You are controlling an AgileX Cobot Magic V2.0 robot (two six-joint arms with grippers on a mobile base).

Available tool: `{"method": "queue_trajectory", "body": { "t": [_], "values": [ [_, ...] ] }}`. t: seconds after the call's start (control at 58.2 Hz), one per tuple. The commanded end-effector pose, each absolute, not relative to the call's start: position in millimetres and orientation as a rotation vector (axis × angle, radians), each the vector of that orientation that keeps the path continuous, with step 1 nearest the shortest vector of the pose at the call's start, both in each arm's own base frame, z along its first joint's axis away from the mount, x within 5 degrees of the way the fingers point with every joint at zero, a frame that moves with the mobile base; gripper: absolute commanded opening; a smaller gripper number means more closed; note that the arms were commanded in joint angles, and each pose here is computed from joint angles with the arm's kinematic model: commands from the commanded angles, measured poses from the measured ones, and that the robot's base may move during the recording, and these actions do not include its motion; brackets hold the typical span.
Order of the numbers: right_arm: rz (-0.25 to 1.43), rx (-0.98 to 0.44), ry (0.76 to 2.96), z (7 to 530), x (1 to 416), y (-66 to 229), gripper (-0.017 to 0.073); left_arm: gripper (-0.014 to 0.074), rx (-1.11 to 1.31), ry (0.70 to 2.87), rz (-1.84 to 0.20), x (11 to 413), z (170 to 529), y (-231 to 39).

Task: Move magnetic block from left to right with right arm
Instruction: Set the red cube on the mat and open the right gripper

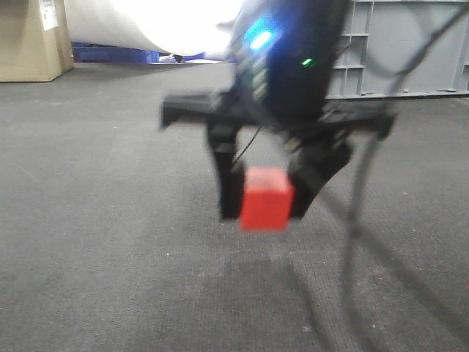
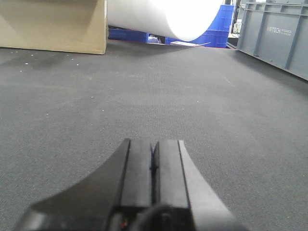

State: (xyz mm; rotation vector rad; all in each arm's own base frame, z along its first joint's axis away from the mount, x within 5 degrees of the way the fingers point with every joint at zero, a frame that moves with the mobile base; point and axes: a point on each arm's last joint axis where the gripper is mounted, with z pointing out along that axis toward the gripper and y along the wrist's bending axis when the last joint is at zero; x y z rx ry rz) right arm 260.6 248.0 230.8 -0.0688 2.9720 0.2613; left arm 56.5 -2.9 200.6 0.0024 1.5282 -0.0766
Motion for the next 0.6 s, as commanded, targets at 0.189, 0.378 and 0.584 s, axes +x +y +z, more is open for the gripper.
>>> {"method": "queue_trajectory", "body": {
  "t": [0.189,0.378,0.584],
  "values": [
    [0.278,-0.029,2.96,239,263,255,0.029,-0.0126,-0.003,1.447,-0.09,56,205,-3],
    [0.276,-0.036,2.973,234,261,260,0.029,-0.0126,-0.003,1.447,-0.09,56,205,-3],
    [0.278,0.014,2.978,233,261,261,0.0431,-0.0126,-0.003,1.447,-0.09,56,205,-3]
  ]
}}
